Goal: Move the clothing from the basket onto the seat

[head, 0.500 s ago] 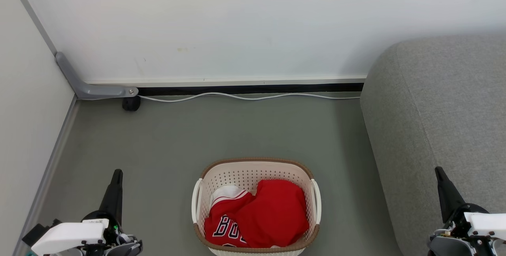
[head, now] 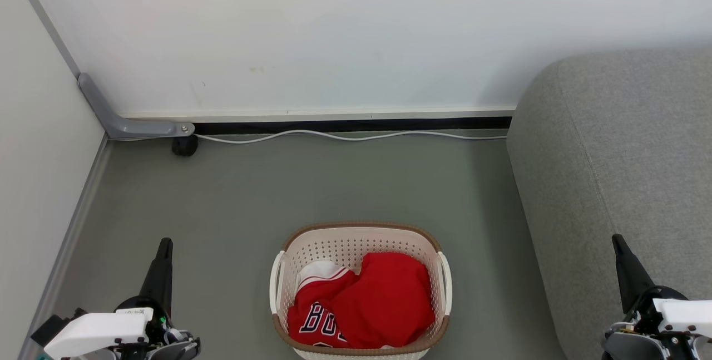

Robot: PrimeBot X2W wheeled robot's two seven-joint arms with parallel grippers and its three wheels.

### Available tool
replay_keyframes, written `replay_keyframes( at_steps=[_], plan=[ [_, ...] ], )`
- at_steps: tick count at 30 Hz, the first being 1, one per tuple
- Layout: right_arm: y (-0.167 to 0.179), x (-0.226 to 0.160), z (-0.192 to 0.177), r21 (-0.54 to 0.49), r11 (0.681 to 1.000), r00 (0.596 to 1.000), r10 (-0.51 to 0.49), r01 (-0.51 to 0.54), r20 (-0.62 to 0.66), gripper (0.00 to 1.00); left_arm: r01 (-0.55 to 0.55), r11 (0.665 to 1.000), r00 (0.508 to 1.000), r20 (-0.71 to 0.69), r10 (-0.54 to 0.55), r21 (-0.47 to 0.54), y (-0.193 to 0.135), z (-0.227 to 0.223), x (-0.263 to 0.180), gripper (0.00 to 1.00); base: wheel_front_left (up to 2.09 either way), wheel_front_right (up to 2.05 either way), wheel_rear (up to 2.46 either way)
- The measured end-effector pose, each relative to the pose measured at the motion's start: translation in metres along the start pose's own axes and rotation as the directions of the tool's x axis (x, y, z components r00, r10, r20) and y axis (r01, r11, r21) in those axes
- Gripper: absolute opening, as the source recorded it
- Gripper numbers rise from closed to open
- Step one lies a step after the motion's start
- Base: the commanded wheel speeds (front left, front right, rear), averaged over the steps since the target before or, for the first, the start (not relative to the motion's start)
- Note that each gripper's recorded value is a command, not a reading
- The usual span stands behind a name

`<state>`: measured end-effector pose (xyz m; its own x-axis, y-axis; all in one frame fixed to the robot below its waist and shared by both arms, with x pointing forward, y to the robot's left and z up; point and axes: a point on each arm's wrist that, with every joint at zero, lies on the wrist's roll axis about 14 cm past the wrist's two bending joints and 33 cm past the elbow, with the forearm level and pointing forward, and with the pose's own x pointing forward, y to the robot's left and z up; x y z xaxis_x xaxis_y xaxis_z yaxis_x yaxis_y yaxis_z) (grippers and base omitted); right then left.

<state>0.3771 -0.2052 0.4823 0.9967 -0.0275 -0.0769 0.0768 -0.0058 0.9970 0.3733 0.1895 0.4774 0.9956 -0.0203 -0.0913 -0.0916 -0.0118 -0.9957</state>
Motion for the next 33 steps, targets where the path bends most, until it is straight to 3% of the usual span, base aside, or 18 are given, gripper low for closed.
replay_keyframes(
  at_steps=[27, 28, 33],
  plan=[
    [0.0, 0.0, 0.0, 0.0, 1.0, 1.0, 0.0, 0.0, 0.0, 0.0, 0.0, 1.0, 1.0, 0.0, 0.0, 0.0, 0.0, 0.0, 0.0, 0.0, 0.0, 0.0, 0.0],
    [-0.002, 0.0, 0.0, 0.001, 1.0, 1.0, -0.005, 0.005, -0.001, 1.0, -0.007, 1.0, 1.0, 0.001, 0.007, -0.001, 0.002, 0.0, -0.001, 1.0, 0.0, 0.0, 0.0],
    [-0.039, -0.016, -0.008, 0.026, 0.993, 0.994, -0.113, 0.113, -0.006, 1.0, -0.124, 0.992, 0.992, 0.002, 0.124, -0.031, 0.042, -0.006, -0.018, 1.0, 0.0, 0.0, 0.0]
  ],
)
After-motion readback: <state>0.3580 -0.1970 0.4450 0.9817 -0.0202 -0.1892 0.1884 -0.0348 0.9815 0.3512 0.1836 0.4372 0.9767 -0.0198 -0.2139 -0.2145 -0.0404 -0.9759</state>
